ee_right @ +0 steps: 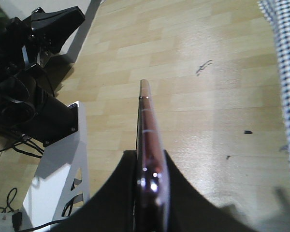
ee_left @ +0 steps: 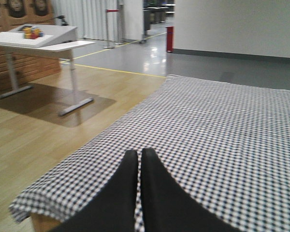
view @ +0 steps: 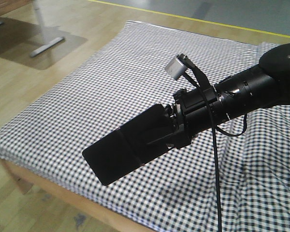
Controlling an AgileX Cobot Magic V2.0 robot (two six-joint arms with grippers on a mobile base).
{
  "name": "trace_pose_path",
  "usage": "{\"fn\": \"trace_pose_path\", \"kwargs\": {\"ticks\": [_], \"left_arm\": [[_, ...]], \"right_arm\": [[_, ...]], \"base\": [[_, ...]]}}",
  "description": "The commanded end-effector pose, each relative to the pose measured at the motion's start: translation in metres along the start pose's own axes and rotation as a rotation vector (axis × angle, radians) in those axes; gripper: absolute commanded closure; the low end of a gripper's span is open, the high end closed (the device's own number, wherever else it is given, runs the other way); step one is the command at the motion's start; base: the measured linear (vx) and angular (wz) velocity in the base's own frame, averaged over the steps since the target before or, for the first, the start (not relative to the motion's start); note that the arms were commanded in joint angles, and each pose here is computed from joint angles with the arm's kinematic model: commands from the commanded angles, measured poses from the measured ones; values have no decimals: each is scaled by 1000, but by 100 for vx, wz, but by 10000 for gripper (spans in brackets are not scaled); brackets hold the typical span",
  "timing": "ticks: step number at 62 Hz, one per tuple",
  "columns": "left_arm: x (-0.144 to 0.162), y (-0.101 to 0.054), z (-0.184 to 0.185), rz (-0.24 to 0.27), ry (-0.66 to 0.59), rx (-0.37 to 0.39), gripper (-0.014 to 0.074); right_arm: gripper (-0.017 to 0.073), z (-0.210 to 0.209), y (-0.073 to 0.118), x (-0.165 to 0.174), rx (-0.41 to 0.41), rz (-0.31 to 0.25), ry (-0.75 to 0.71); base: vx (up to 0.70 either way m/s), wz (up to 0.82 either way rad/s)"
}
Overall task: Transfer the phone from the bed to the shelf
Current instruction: 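Hold the phone in the right gripper while the base drives to the shelf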
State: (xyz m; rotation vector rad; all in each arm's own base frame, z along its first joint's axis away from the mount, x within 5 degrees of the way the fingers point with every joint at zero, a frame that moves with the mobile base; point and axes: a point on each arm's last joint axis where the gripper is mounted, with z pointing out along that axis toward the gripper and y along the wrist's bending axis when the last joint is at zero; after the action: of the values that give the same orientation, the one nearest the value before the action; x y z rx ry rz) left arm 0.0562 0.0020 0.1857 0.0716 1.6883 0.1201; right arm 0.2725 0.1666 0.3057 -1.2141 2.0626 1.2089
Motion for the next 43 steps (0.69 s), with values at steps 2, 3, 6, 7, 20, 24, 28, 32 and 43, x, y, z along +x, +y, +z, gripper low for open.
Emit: {"fn": "trace_pose_path", "kwargs": {"ticks": [2, 3, 6, 7, 20, 24, 28, 32, 43], "left_arm": [[-14, 2, -3, -14, -107, -10, 592], [-14, 2, -3, -14, -107, -10, 592], [-14, 2, -3, -14, -107, -10, 592], [-14, 2, -3, -14, -107, -10, 592], [-14, 2, -3, -14, -107, -10, 592], [-14, 2, -3, -14, -107, -10, 592], [-14, 2, -3, -14, -107, -10, 592], [-14, 2, -3, -14, -107, -10, 592], [-14, 2, -3, -14, -107, -10, 592]], "right_arm": [[561, -13, 24, -14, -85, -47, -63], [561, -13, 24, -14, -85, -47, -63], [561, -13, 24, -14, -85, -47, -63], [561, -13, 24, -14, -85, -47, -63], [561, -13, 24, -14, -85, -47, -63], [561, -13, 24, -14, -85, -47, -63], [561, -13, 24, -14, -85, -47, -63], [561, -13, 24, -14, -85, -47, -63], [561, -13, 24, -14, -85, -47, -63]], "base": [[-12, 48], [-13, 49], [-13, 50], [-13, 51], [-14, 54], [-15, 57], [-15, 58], [-15, 59], [-16, 60]]}}
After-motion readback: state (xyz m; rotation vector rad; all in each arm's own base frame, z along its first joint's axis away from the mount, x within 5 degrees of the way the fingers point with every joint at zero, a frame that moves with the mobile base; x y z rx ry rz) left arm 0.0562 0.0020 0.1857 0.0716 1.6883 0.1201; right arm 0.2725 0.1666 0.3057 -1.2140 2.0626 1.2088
